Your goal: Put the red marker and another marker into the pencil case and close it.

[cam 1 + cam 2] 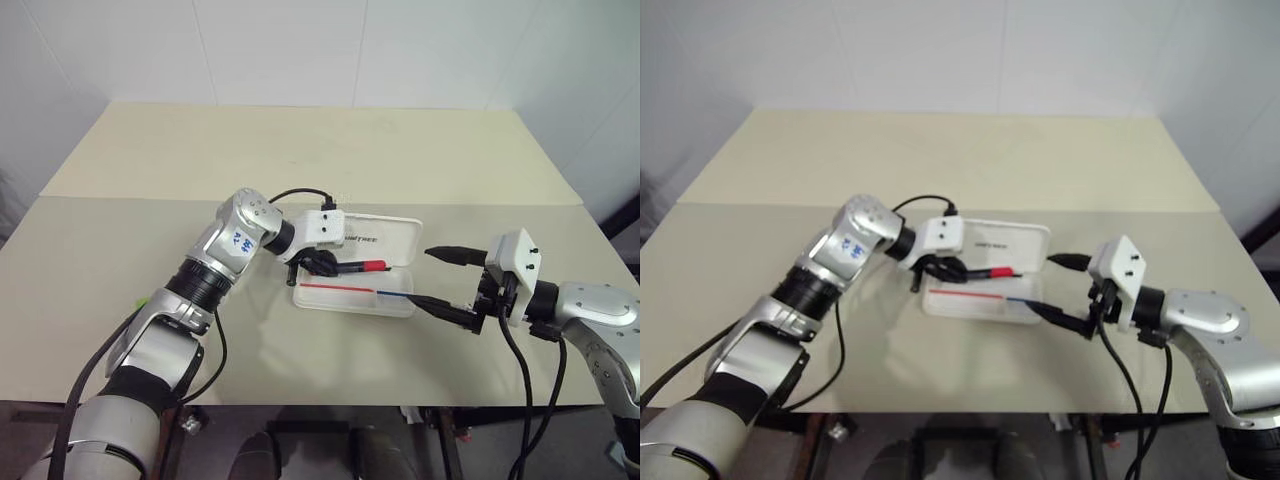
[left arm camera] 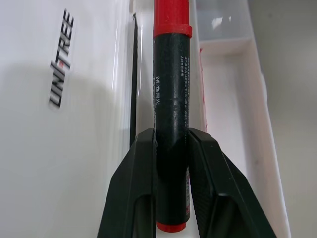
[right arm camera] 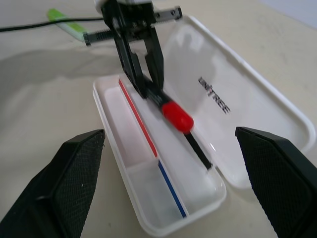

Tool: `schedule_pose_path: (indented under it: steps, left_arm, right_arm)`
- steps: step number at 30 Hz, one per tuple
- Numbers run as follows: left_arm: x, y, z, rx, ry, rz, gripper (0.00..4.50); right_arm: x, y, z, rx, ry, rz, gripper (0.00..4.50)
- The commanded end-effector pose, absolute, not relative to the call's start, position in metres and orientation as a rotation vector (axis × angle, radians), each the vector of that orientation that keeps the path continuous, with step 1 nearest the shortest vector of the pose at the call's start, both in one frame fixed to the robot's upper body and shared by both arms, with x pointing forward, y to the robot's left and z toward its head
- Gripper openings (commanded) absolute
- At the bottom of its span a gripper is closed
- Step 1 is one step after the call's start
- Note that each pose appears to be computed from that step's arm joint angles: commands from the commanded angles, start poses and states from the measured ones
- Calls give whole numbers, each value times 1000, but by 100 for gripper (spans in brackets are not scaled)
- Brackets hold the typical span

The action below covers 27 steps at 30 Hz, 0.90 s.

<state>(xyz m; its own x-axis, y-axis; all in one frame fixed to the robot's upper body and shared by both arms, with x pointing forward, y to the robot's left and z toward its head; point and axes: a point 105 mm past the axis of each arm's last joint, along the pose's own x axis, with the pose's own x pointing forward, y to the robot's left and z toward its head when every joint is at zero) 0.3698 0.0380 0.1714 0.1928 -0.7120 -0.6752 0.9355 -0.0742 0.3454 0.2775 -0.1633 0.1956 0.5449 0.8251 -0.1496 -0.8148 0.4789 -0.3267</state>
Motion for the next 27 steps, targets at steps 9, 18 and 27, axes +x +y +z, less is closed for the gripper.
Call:
schedule_pose_path:
  steps: [9, 18, 27]
  left_arm:
    - [368, 27, 179, 874, 262, -1400, 221]
    - [362, 23, 190, 835, 209, -1416, 442]
    - [335, 37, 208, 760, 156, -1494, 442]
  right_arm:
    - [275, -162, 213, -388, -95, 977, 450]
    - [279, -159, 213, -381, -107, 988, 450]
    - [285, -154, 212, -369, -115, 1011, 450]
